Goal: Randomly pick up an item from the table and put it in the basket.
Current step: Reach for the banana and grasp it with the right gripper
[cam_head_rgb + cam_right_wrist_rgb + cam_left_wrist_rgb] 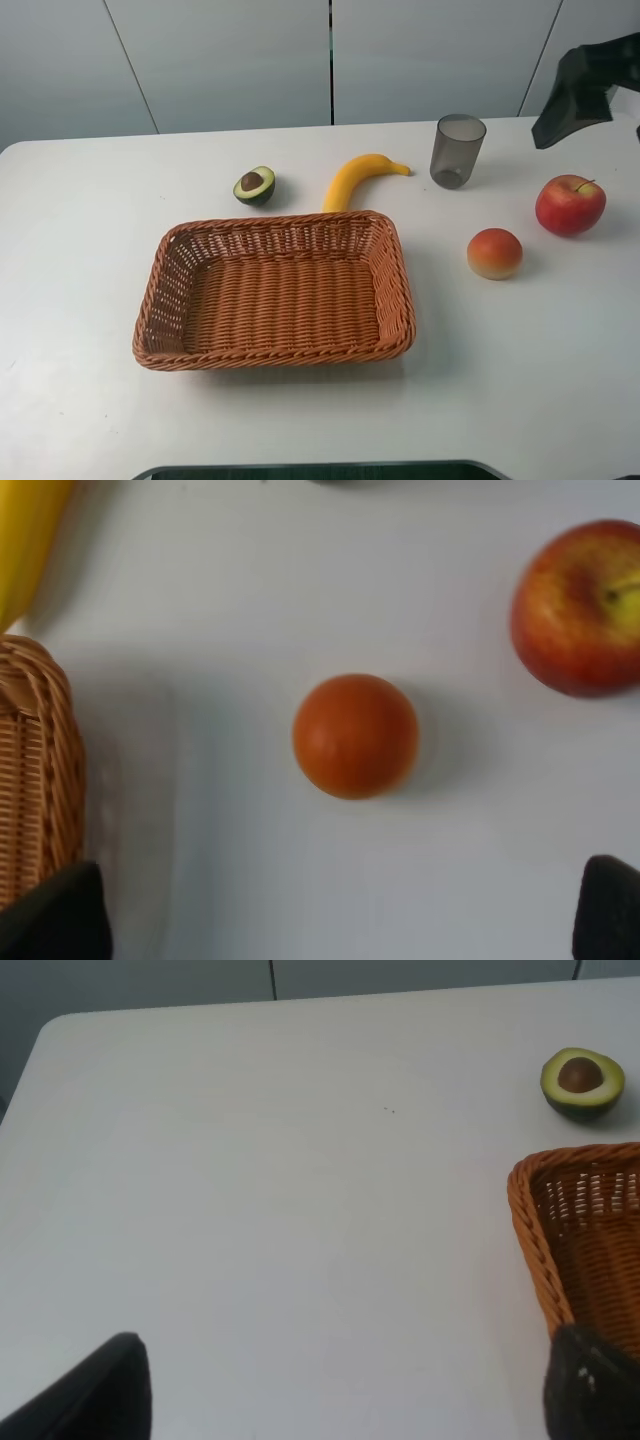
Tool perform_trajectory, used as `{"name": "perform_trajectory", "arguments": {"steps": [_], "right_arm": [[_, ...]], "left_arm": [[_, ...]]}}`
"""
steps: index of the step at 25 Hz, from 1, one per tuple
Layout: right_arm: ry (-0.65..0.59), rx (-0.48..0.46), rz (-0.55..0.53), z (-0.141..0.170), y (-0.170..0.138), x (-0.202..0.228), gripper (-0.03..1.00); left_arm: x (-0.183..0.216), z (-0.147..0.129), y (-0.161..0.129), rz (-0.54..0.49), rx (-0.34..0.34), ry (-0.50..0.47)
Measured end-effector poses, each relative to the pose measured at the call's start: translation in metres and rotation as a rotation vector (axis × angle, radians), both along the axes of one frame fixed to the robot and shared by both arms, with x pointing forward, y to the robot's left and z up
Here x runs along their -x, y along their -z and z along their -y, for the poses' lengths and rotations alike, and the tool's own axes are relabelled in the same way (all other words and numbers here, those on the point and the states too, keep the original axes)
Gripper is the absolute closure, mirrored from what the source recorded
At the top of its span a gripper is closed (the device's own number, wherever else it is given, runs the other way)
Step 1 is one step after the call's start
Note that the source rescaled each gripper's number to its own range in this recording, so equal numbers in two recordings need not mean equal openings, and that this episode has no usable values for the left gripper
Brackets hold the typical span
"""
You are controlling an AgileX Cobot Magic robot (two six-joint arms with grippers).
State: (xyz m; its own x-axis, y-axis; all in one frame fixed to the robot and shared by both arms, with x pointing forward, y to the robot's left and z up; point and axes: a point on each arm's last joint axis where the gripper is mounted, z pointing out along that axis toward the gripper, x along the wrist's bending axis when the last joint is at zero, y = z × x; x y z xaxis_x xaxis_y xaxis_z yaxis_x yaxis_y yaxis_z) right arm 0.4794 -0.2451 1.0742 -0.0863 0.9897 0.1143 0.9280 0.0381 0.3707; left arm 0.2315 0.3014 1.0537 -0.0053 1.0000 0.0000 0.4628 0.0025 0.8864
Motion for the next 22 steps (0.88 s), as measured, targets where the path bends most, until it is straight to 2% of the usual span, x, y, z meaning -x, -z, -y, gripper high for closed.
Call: {"name": "perform_trajectory", "arguments": {"steps": [2,6,12,17,22], "right_arm": [[-0.007,0.001,-0.027,-0.010,0.004,-0.021,-0.03],[0.053,-0.025,-0.088,-0.035,0.015,-0.057,-0.03],[0.066,-0.043,-0.134,-0.083,0.038,-0.104,-0.03],[0.086,-0.045,-0.152,-0.126,0.061,-0.132,-0.03],[0.044,-0.002,-0.190,-0.163,0.095,-0.148,-0.03]], "left_arm": [[0.000,0.000,0.000,0.000,0.000,0.000],[0.000,0.000,0.000,0.000,0.000,0.000],[0.000,0.000,0.000,0.000,0.000,0.000],[0.000,0.000,0.000,0.000,0.000,0.000],[0.000,0.000,0.000,0.000,0.000,0.000]]}}
